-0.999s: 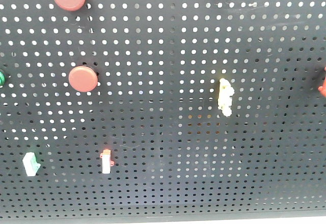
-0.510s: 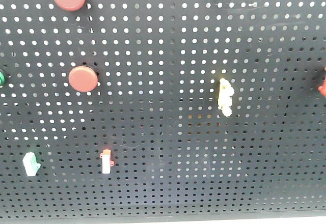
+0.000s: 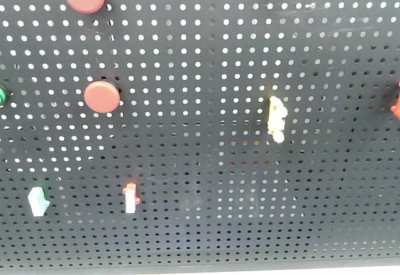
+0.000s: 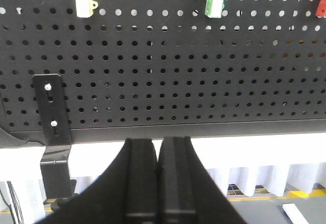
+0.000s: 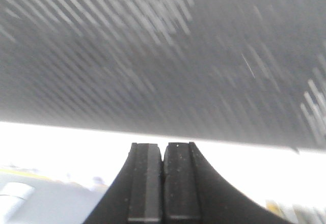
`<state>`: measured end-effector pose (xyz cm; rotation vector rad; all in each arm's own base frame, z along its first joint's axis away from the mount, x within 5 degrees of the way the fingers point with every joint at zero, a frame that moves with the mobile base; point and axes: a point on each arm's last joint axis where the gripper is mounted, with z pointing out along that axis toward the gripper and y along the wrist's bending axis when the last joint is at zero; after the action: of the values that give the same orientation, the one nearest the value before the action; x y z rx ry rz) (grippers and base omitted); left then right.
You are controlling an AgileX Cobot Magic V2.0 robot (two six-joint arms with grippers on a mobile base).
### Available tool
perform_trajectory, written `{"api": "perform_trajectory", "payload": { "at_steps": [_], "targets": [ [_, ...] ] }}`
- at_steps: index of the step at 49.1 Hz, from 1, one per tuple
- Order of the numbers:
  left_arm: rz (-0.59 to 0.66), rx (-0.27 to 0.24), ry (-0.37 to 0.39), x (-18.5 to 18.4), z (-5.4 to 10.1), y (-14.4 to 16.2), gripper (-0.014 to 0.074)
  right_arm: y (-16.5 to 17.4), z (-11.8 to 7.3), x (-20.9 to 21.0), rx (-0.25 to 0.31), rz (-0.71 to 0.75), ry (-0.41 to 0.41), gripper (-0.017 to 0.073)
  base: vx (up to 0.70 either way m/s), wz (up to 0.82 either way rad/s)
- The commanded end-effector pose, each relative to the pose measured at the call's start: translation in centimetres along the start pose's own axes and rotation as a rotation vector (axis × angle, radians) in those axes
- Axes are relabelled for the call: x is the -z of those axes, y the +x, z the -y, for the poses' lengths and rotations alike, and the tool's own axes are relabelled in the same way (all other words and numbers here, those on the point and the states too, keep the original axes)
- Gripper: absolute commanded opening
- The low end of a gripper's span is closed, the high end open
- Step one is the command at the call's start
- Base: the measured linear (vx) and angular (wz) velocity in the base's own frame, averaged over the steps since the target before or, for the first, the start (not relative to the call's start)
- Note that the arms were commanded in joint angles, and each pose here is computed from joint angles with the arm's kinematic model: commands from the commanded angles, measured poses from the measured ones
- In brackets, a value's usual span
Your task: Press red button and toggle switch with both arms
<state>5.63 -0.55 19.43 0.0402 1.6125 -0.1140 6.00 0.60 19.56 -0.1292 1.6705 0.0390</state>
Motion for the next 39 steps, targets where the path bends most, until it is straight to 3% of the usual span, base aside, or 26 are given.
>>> {"api": "perform_trajectory", "payload": {
  "at_steps": [1,39],
  "targets": [
    [0.06,0.006,0.006,-0.04,0.0,0.37,0.0002,-0.33,0.16,0.5,0.022,0.176,0.04,-0.0003,0.0,0.0],
    [0.059,0.006,0.006,-0.05,0.0,0.38,0.0002,-0.25,0.23,0.47,0.013,0.154,0.05,-0.0003,0.0,0.0]
  ]
}}
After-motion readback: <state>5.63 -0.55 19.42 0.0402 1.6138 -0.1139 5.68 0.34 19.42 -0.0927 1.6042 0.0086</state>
